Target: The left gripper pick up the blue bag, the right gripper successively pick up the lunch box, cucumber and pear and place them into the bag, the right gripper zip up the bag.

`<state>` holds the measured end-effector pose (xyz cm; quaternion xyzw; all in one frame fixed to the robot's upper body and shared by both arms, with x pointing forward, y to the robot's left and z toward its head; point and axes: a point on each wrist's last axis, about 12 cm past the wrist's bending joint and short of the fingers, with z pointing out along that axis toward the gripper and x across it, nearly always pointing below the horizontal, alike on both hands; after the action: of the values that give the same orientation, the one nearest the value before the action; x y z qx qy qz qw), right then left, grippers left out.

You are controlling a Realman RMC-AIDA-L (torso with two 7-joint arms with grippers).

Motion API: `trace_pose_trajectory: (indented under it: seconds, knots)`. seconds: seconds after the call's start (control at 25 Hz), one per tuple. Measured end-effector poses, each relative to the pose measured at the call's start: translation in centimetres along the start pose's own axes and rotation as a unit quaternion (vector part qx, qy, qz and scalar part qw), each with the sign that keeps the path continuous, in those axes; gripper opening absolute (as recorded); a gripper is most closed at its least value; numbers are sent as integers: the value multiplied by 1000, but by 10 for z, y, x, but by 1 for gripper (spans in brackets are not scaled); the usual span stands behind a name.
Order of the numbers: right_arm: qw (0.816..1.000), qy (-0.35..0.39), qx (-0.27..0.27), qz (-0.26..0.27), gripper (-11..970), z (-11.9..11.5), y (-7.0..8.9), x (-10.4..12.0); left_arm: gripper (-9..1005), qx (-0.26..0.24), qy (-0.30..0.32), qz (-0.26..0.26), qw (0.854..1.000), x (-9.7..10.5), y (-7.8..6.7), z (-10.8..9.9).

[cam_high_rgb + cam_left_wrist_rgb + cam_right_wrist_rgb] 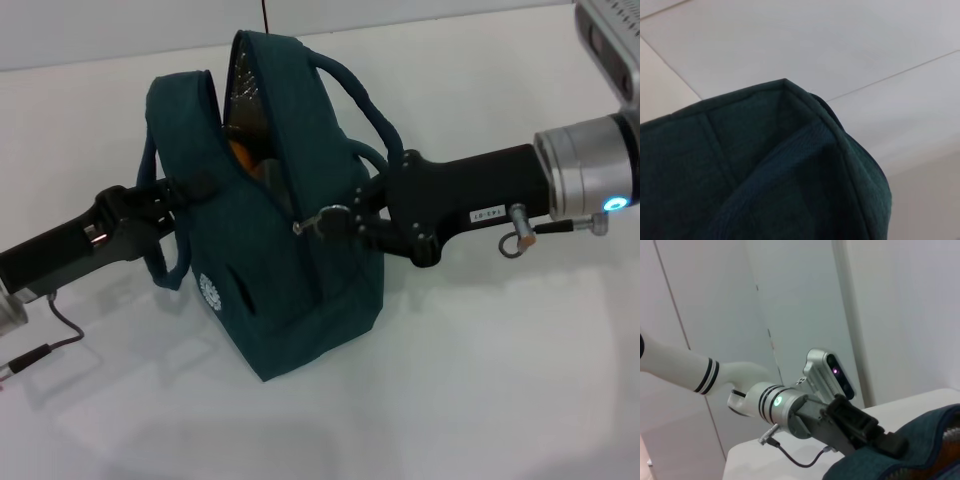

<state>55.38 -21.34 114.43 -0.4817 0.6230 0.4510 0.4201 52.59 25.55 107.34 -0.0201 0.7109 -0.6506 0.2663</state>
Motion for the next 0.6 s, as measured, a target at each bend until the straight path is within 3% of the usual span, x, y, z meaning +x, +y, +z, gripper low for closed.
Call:
trace_pose_trajectory:
  seconds: [0.24, 0.6]
  knots:
    - [1000, 6, 1, 4, 10, 1, 0, 3, 177, 12, 1, 6, 1000, 0, -3, 0]
    - [1000, -9, 2, 1, 11, 0, -1, 0, 351, 60, 22, 42, 997, -2, -19, -6]
